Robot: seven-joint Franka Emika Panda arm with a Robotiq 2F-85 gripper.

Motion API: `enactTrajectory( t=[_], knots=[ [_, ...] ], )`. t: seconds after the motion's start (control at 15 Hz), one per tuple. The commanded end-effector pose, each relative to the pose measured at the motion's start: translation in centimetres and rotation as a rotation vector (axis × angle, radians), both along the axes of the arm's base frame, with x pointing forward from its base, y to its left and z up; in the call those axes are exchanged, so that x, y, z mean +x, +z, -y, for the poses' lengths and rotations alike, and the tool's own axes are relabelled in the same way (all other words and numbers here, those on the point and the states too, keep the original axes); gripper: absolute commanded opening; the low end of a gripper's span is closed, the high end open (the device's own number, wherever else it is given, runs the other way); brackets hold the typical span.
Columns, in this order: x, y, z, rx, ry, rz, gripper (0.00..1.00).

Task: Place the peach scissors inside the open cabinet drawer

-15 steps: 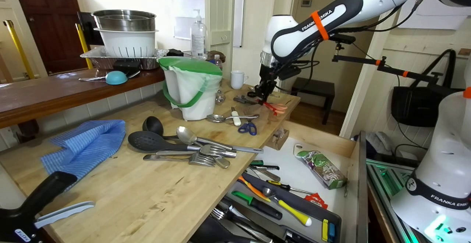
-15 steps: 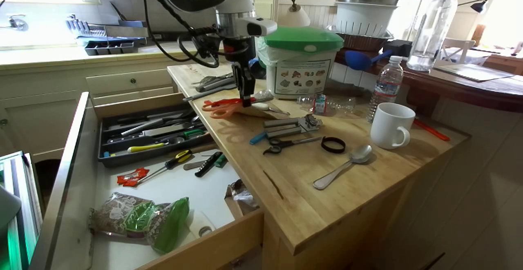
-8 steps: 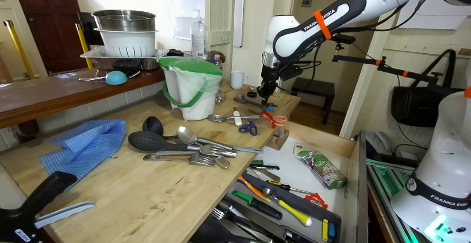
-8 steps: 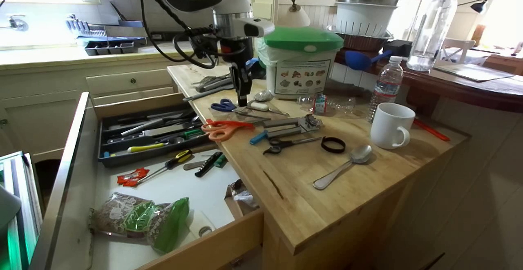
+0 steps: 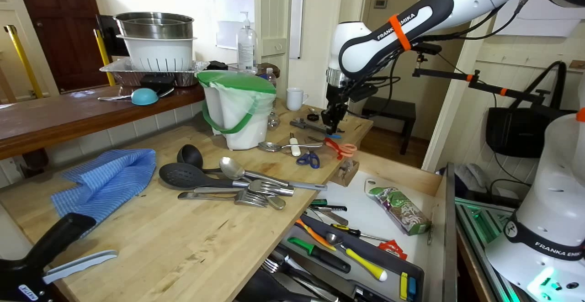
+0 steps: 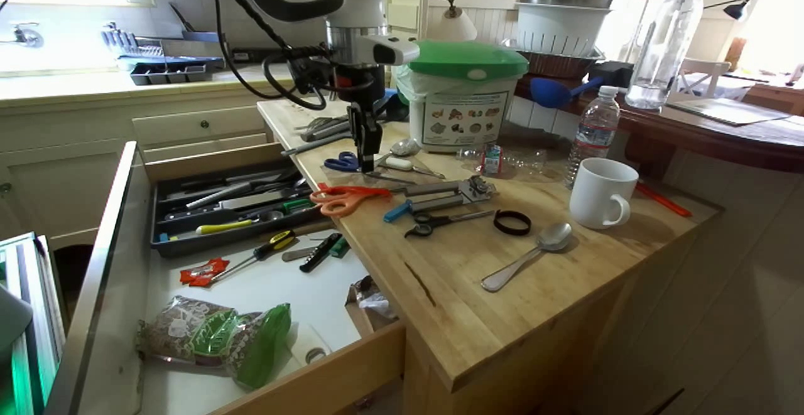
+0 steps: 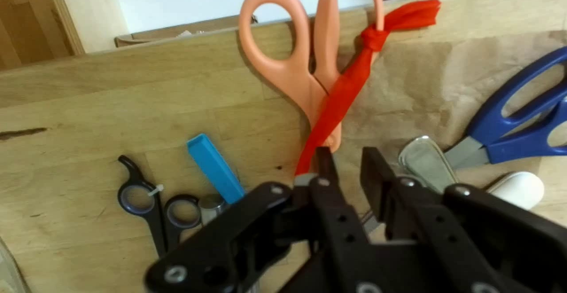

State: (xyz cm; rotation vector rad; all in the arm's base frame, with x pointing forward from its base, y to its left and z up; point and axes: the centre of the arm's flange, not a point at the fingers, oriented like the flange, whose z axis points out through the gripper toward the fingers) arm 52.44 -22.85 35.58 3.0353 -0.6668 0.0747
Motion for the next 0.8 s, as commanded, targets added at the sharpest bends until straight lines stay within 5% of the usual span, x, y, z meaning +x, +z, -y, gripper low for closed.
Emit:
enactTrajectory(
  t=[0.0,0.4,0.73],
  knots=[
    [-1.6,-1.0,0.3,0.002,0.027,-0.065,0.56],
    [-3.4,-2.3,2.3,-0.025,0.059,-0.064,0.99],
    [-1.1,-2.9,1.7,-0.043,-0.006,0.010,1.00]
  ],
)
